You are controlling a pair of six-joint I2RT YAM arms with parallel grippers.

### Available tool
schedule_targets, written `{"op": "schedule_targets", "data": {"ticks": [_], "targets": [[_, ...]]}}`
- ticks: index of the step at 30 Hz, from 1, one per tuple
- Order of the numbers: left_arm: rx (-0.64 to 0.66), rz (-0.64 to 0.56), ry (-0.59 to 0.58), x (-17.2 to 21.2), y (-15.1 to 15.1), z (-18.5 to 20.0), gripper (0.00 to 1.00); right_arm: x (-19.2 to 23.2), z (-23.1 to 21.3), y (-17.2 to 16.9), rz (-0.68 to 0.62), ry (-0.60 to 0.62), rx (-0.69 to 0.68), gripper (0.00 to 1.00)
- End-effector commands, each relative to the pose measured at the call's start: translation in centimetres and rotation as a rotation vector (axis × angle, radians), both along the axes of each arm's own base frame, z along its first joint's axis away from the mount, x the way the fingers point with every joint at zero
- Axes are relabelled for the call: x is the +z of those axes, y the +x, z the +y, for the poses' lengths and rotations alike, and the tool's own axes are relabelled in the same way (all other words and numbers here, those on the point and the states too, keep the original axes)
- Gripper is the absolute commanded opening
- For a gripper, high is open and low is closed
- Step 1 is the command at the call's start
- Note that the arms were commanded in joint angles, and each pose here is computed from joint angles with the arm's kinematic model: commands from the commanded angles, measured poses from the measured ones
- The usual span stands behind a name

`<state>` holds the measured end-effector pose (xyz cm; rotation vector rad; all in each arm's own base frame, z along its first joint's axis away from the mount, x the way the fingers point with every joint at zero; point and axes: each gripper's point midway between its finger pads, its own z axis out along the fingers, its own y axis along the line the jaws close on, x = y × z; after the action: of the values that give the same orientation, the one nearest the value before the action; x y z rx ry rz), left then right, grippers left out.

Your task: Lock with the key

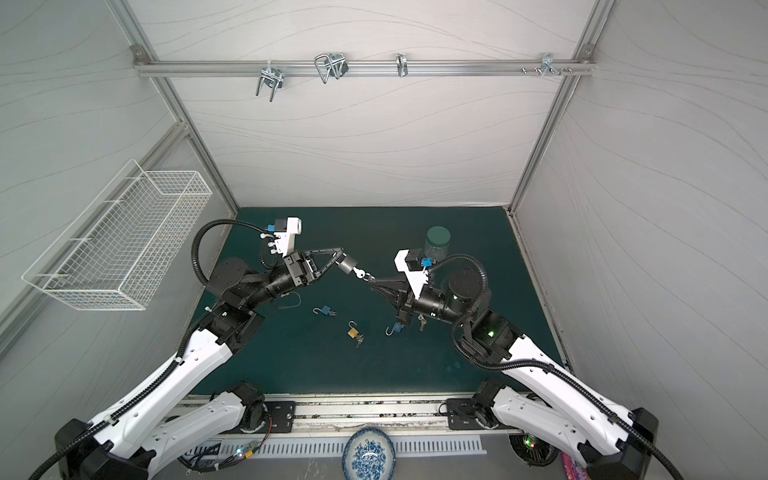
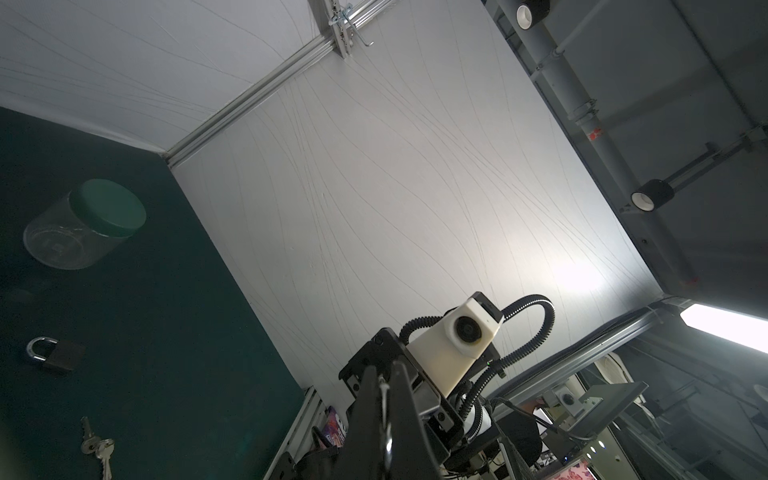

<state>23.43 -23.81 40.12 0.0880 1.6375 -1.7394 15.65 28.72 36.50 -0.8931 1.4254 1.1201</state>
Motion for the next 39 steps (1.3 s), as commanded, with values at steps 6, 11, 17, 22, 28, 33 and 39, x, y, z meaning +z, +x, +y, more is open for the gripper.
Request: {"op": "schedule_targets", "data": {"ticks": [6, 11, 17, 22, 28, 33, 39], "targets": [[0.037, -0.061, 0.015, 1.5, -0.9, 1.0, 0.00, 0.2, -2.1, -0.1, -0.024, -0.019, -0.050, 0.00], [0.068, -0.064, 0.067, 1.3, -0.9, 1.4, 0.00, -1.2, -3.1, 0.0, -0.017, -0.069, -0.096, 0.00], [0.090, -0.033, 0.134, 0.0, -0.3, 1.4, 0.00, -3.3, -3.9, 0.2, 0.017, -0.164, -0.130, 0.00], [0.129, -0.020, 0.169, -1.0, -0.2, 1.9, 0.00, -5.8, -4.3, 0.3, 0.086, -0.217, -0.150, 0.00], [0.149, 0.029, 0.325, -4.1, 0.5, 1.9, 0.00, -10.6, -5.1, 1.8, 0.289, -0.415, -0.251, 0.00], [0.133, 0.051, 0.536, -8.2, -0.2, 0.9, 0.00, -15.5, -6.6, 2.9, 0.487, -0.623, -0.373, 0.00], [0.096, 0.105, 0.628, -12.6, -0.9, -0.5, 0.00, -18.4, -7.0, 3.6, 0.617, -0.691, -0.451, 0.00]]}}
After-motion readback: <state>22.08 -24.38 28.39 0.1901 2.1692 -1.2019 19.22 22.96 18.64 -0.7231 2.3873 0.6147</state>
